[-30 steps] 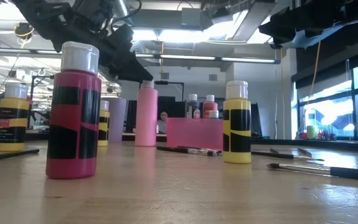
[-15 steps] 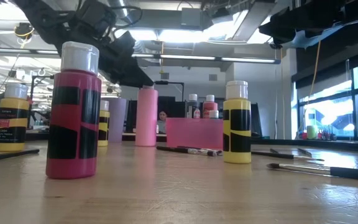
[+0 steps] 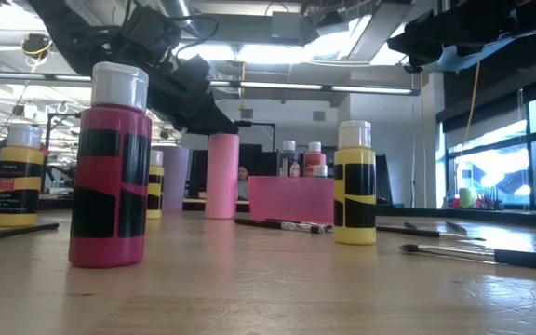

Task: Pick & Place Paint Supplies
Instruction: Put the pink paint bottle into the red bin

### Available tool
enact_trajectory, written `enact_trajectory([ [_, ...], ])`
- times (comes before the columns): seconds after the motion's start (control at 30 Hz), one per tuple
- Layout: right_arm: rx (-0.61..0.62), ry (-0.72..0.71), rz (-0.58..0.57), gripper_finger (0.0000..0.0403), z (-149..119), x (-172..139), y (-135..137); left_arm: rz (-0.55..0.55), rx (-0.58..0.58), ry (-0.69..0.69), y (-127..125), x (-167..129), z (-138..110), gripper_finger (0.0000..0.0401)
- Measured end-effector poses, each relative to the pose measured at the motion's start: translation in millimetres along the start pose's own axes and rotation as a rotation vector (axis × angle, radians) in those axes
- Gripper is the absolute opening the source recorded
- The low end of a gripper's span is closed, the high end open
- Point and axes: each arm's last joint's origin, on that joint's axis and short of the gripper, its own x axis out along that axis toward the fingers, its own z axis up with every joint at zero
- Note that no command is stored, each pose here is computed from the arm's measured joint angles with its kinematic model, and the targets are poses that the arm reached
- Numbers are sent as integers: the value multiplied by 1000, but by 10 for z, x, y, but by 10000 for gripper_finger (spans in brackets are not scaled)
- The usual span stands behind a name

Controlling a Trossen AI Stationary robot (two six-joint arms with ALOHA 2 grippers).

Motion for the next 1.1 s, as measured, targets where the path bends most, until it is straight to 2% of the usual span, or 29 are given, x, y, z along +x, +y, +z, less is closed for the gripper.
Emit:
enact_trajectory([
  [0.17, 0, 0, 0, 197, 0, 0, 0, 9, -19, -4, 2, 4, 1, 195],
  [0.4, 0, 1, 0, 197, -1, 0, 0, 16, -60, -4, 4, 5, -1, 116],
  [0.63, 0, 8, 2, 197, -8, 0, 1, 34, -61, -24, 10, 12, 33, 114],
  [0.8, -1, 18, 6, 197, -18, 0, 4, 118, -58, -54, 18, -31, 254, 114],
  [0.93, -2, 32, 9, 197, -32, -1, 7, 186, -15, -29, -1, -88, 423, 114],
  [1.1, -4, 33, 8, 197, -33, -1, 6, 228, 30, -95, -9, -173, 843, 114],
])
